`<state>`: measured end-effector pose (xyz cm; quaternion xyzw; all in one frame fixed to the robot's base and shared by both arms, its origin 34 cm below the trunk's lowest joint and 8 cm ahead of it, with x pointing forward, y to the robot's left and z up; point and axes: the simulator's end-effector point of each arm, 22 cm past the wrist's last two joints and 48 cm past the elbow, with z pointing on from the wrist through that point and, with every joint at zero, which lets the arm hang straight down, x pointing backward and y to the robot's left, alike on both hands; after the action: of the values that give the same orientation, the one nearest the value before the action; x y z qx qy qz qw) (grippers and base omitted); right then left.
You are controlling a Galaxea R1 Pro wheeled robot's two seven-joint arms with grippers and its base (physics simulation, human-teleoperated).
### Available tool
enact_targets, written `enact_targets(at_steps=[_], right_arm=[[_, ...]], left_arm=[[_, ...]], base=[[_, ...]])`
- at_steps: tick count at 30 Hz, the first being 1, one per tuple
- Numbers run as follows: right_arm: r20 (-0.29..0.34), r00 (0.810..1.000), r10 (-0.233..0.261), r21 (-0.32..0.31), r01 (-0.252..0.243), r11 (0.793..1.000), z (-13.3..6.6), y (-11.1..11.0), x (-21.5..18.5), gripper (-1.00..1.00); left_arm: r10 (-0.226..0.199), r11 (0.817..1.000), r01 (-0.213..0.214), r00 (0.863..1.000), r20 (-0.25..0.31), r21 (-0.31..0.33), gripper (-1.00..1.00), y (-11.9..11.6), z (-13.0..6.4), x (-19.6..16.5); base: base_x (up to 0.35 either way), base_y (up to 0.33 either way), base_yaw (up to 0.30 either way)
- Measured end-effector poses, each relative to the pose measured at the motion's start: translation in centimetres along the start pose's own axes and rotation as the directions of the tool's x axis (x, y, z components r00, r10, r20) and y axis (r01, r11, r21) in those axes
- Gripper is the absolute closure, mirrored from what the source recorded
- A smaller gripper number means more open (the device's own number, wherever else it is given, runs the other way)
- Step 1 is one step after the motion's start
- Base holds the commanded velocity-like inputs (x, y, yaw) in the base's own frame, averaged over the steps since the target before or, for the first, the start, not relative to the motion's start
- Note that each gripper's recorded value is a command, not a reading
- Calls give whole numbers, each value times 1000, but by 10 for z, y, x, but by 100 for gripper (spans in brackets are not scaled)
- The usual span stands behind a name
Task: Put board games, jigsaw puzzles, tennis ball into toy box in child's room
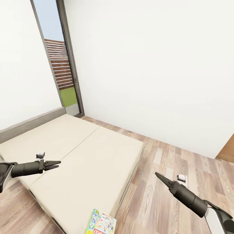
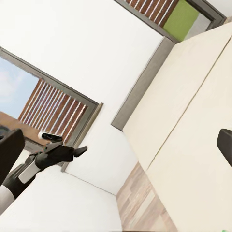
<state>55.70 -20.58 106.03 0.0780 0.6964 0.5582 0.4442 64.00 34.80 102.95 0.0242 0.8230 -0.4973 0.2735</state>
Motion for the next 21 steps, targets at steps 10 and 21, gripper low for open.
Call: enact_targets(at_steps=[10,21], right_arm=[[1,1000,-2,-2,2,1000,0,1,-1,-100],[1,1000,-4,-4,4,1000,0,2,-1,-100]], left_arm=[[-3,1000,3,1000,-1,0,-100,0,0,2],[-6,1000,6,1000,-1,1,-100,0,-1,4]], base=[[48,-52,134],[2,-21,97]])
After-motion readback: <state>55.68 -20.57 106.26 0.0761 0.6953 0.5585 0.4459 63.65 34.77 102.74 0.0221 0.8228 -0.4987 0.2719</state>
